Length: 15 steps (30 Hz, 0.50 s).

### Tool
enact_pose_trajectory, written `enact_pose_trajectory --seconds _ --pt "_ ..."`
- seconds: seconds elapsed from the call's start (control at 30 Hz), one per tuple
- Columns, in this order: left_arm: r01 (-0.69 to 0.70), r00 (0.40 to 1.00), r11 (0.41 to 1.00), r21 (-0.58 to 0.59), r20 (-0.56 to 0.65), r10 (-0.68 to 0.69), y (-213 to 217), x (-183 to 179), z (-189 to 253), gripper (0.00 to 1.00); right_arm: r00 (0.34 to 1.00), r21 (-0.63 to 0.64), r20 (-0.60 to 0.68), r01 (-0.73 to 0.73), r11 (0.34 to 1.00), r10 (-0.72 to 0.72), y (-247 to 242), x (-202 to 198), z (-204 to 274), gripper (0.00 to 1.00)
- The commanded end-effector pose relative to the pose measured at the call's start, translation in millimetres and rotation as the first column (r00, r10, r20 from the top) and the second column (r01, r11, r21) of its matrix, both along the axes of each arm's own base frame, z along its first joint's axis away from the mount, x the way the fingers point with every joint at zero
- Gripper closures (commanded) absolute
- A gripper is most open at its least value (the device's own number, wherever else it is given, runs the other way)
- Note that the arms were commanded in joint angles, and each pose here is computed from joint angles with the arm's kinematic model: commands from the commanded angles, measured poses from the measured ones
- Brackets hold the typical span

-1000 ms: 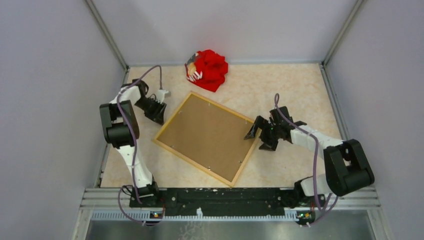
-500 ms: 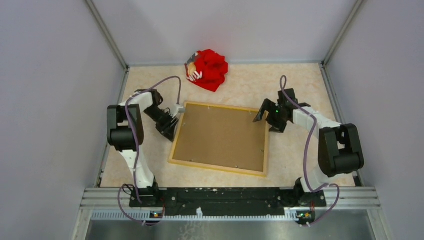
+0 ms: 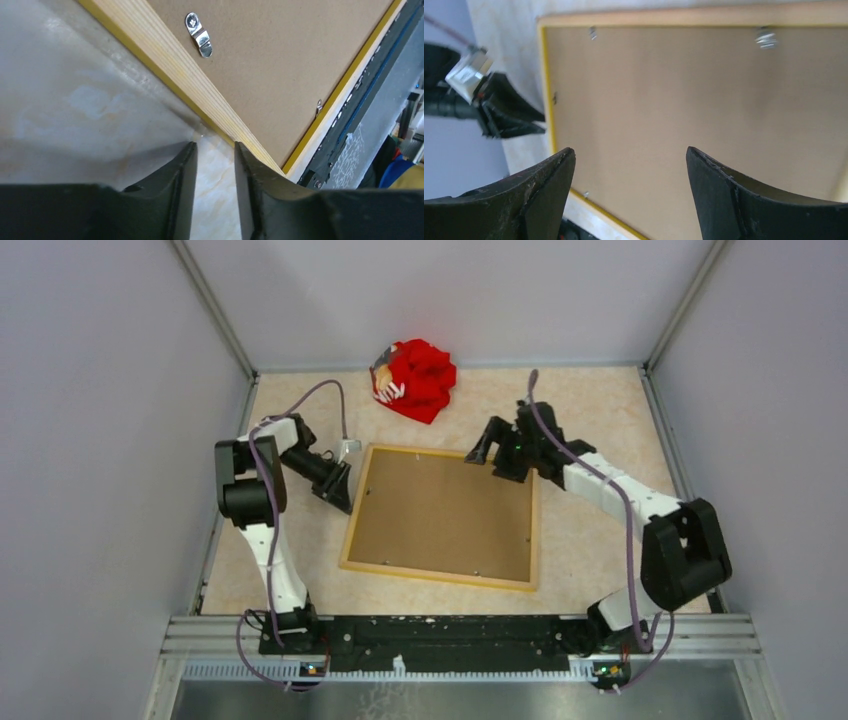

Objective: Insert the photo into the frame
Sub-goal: Adjust the photo frame at the center of the board, then install the photo frame at the center of the board.

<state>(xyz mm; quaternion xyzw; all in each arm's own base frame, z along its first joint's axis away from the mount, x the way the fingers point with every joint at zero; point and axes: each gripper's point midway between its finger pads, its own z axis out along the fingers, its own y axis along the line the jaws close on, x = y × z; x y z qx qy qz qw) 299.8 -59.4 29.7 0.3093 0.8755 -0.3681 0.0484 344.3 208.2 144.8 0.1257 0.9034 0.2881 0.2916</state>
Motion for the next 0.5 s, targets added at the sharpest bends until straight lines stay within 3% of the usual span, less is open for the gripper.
enact_pose_trajectory --seconds 0.0,0.13,0.47 --pt "-0.032 0.999 0.996 -0.078 -0.034 0.029 -13.7 6.6 -4.1 0.65 0.994 0.142 0.006 -0.106 0.984 0.106 88.0 -0.9 3.7 0.19" --pt "-0.036 0.999 0.992 -0.118 -0.045 0.031 -19.1 6.4 -2.2 0.71 0.980 0.180 -0.028 -0.188 0.966 0.196 148.5 -1.0 -17.1 0.19" --pt "-0.046 0.998 0.997 -0.059 -0.047 0.043 -12.1 4.5 -18.7 0.78 0.952 0.288 -0.061 -0.272 0.918 0.301 249.9 2.5 -52.1 0.24"
